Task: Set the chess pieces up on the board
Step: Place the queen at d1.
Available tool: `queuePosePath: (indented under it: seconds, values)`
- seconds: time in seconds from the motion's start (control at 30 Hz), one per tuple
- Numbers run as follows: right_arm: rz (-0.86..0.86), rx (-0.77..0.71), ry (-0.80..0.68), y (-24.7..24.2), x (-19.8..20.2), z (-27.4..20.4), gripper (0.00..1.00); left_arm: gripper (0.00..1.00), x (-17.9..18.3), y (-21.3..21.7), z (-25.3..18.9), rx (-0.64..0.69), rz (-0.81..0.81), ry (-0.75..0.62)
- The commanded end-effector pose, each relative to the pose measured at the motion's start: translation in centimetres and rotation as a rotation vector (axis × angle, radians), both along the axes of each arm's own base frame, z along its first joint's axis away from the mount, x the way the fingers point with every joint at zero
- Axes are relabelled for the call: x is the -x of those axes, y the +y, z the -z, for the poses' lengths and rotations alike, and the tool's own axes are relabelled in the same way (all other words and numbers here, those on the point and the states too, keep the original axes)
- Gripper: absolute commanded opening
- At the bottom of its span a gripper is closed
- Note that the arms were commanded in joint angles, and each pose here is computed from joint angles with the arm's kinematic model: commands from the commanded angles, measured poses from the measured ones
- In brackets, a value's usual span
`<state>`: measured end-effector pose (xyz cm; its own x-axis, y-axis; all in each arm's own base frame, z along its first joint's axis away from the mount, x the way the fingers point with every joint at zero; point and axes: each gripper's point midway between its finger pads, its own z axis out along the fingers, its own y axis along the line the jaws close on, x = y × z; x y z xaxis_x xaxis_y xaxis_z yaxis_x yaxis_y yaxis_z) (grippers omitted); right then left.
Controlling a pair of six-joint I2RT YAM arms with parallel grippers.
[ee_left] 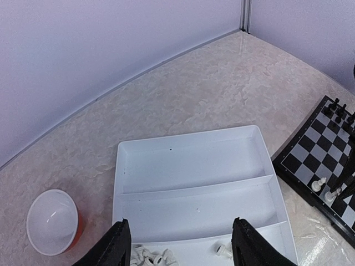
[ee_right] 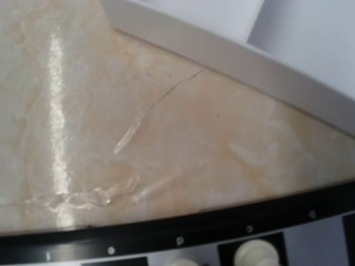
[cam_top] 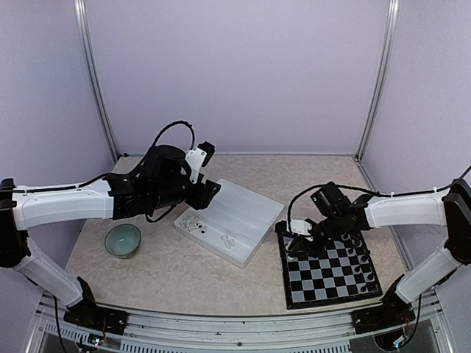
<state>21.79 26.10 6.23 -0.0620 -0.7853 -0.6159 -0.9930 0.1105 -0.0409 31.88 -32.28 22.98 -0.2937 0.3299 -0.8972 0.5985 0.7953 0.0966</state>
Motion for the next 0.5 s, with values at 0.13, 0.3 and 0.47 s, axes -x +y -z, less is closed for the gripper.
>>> queuePosePath:
  seconds: [0.13, 0.3, 0.47]
  values:
    - [-0.025, -0.029, 0.027, 0.5, 1.1, -2.0, 0.25, 0.62, 0.0, -0.2, 0.0, -0.003, -0.008, 0.012]
    - [-0.029, -0.082, -0.015, 0.9, 0.9, -4.9, 0.32, 0.61, 0.5, -0.3, 1.6, -0.080, -0.083, 0.086]
    - [-0.005, -0.127, -0.077, 0.8, 0.2, -6.4, 0.31, 0.54, 0.8, -0.2, 7.5, -0.129, -0.121, 0.358]
